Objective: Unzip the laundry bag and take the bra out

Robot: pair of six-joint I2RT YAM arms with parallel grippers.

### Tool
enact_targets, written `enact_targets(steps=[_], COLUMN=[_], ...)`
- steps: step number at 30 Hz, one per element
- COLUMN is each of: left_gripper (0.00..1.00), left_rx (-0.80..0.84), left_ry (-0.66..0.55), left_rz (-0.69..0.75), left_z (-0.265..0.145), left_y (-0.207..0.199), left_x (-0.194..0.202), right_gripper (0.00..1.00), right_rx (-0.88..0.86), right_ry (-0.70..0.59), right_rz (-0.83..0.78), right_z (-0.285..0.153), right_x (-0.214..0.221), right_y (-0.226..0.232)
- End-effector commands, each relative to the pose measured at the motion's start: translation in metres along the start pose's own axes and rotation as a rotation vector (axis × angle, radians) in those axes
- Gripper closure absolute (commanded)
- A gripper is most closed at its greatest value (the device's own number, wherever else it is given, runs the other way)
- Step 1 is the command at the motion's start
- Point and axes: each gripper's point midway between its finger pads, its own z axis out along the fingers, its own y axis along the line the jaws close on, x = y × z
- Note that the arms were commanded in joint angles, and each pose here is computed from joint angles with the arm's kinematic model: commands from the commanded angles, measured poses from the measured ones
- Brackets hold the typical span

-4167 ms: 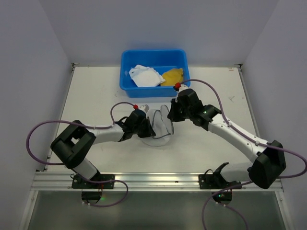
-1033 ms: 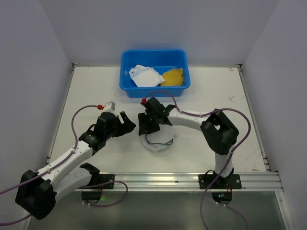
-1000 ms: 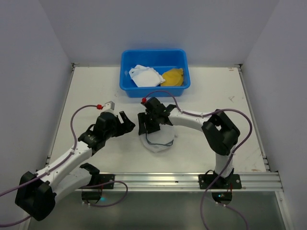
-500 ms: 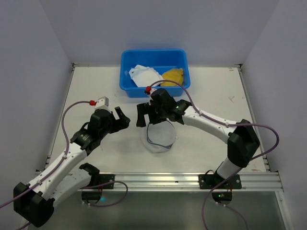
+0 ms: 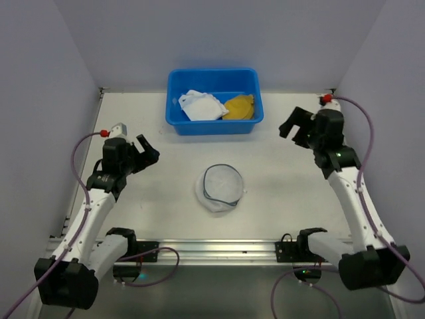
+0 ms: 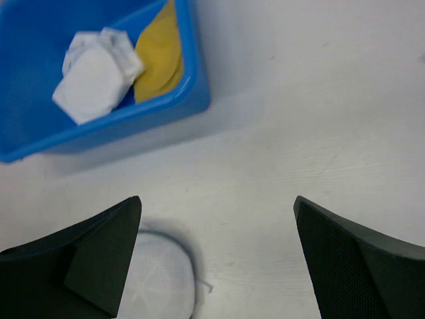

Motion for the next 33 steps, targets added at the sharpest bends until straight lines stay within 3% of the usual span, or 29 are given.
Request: enact_targets(steps=[1, 2, 6, 11, 14, 25, 33], left_gripper=[0.05, 0.05, 0.00, 0.00, 0.00, 0.00, 0.00], left_rx=[0.096, 0.094, 0.046, 0.035, -0.018, 0.009, 0.030], left_ry=[-0.097, -0.107, -0.237, -0.429, -0.501, -0.745, -0.727], left_rz=[0.064, 0.070, 0.132, 0.218, 0.242, 0.256, 0.241], left_z=[-0.028, -0.037, -0.078, -0.145, -0.178, -0.284, -0.279], left_y=[-0.017, -0.017, -0.021, -0.035, -0.033, -0.040, -0.040], left_x=[-0.046, -0.050, -0.092, -0.138, -0.154, -0.172, -0.164], right_gripper=[0.01, 0.01, 0.01, 0.01, 0.01, 0.01, 0.01], right_rx=[0.105, 0.174, 0.189, 0.094, 0.008, -0.097, -0.126], right_ry=[-0.242, -0.288, -0.480, -0.725, -0.806, -0.931, -0.931], right_rz=[0.027, 0.029, 0.024, 0.013, -0.012, -0.082, -0.091], right_z=[-0.066, -0.081, -0.153, -0.240, -0.274, -0.325, -0.324], right_x=[-0.043, -0.048, -0.073, -0.088, -0.087, -0.074, -0.070], right_y=[-0.034, -0.048, -0.050, -0.040, -0.028, -0.022, -0.020])
